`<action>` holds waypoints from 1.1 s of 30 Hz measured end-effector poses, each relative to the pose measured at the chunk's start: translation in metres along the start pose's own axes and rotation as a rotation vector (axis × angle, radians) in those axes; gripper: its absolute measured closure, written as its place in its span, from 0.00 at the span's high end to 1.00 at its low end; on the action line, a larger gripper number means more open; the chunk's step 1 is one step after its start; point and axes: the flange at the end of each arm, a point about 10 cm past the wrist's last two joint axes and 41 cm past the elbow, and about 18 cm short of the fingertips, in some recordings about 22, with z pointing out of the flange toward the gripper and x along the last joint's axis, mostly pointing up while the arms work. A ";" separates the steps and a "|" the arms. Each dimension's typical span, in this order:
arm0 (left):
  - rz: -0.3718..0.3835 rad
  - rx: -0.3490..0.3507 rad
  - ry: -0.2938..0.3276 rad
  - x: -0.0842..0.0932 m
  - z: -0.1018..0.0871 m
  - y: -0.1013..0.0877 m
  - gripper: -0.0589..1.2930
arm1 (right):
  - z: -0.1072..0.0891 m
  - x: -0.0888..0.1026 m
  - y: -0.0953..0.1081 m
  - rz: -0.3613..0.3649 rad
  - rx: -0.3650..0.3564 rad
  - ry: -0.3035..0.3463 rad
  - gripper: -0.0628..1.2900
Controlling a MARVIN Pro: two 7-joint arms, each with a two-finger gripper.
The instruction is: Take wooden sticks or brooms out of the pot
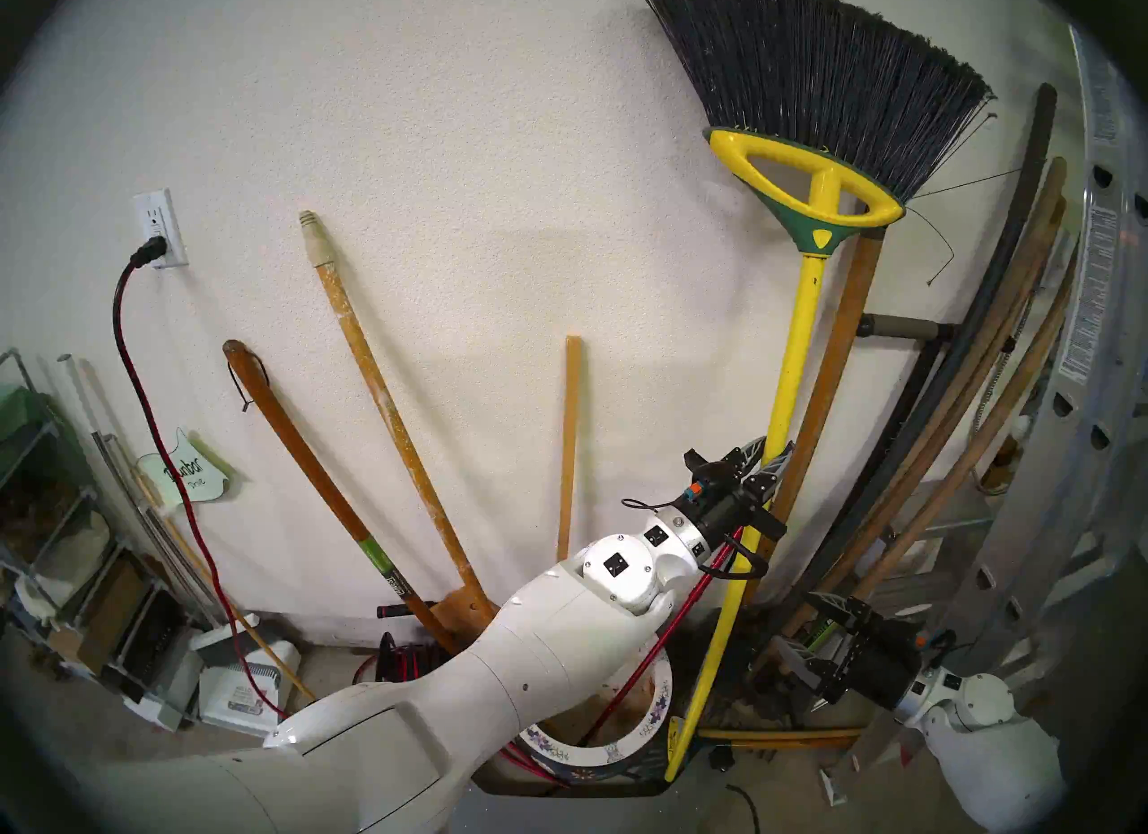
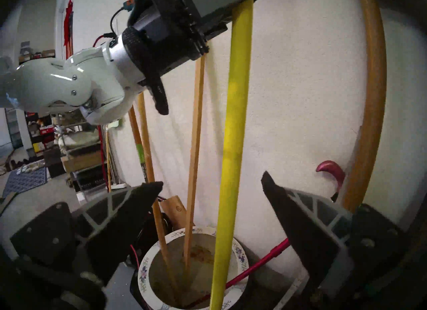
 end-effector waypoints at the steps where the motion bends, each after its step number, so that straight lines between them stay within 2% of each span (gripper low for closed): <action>1: -0.001 0.000 0.000 0.000 0.000 0.000 0.21 | 0.001 -0.002 -0.001 -0.008 0.001 0.004 0.94; 5: -0.004 -0.001 0.001 0.000 0.000 0.000 0.21 | 0.008 -0.012 -0.002 -0.039 -0.015 0.011 0.94; 11: -0.010 -0.003 0.003 0.000 0.000 0.002 0.21 | 0.026 -0.026 0.002 -0.067 -0.099 0.021 0.94; 22: -0.022 -0.005 0.011 0.002 -0.002 0.007 0.21 | 0.066 -0.038 0.013 -0.071 -0.237 0.040 0.94; 33: -0.027 0.009 0.011 0.003 -0.006 0.006 0.21 | 0.101 -0.052 0.017 -0.058 -0.300 0.024 0.94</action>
